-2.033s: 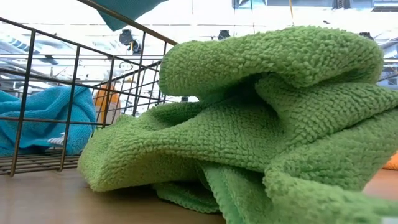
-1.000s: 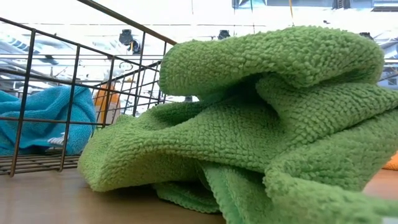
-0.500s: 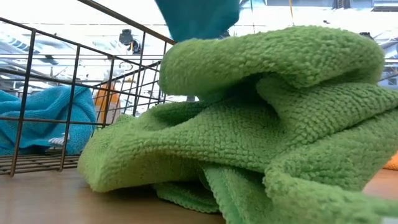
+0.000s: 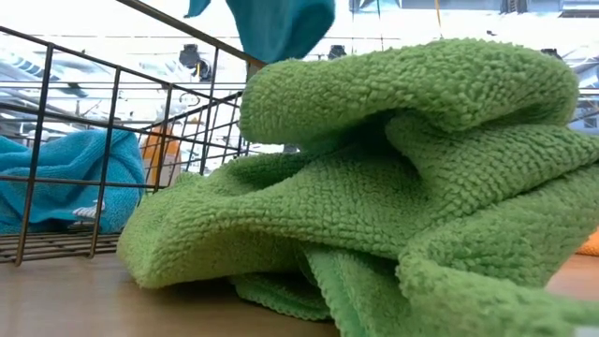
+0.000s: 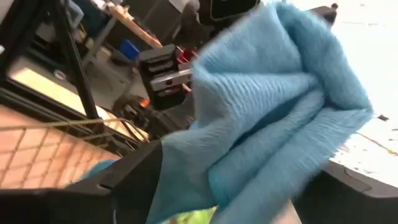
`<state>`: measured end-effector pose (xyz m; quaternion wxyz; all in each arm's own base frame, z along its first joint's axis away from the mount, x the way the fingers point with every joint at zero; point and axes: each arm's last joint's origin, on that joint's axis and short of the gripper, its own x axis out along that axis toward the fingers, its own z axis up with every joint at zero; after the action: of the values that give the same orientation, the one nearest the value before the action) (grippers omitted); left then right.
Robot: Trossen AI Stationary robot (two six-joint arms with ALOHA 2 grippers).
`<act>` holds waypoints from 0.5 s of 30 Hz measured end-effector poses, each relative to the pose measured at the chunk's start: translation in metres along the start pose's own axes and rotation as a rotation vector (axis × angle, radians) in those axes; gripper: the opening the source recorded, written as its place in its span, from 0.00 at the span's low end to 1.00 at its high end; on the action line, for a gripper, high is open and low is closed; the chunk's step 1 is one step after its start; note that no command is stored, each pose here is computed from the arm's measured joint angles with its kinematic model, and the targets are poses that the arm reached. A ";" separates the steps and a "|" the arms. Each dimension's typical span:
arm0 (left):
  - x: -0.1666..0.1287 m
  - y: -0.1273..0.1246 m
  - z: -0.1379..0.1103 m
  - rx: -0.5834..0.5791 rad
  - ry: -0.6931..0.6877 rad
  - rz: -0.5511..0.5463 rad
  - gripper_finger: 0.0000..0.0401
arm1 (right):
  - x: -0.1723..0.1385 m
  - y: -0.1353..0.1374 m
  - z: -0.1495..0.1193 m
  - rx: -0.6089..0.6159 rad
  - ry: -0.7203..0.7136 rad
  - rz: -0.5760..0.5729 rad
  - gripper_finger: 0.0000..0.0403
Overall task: Sort microfiber towel by color & place in baskets
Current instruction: Put the blue microfiber towel into the wire basket
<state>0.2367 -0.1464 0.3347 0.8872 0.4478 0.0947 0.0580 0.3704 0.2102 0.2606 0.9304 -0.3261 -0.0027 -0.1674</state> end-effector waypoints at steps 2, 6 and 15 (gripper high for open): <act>-0.001 0.003 -0.001 0.013 0.035 0.036 0.06 | -0.005 0.002 0.003 -0.028 0.029 -0.026 0.76; -0.005 0.011 -0.001 -0.008 0.036 0.068 0.06 | -0.012 0.004 0.004 -0.004 0.105 -0.096 0.76; -0.015 0.022 0.001 -0.053 0.006 0.099 0.06 | -0.010 0.011 -0.009 0.074 0.175 -0.055 0.72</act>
<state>0.2218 -0.1373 0.3544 0.8946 0.4279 0.0737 0.1058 0.3640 0.2158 0.2460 0.9336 -0.2753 0.0632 -0.2205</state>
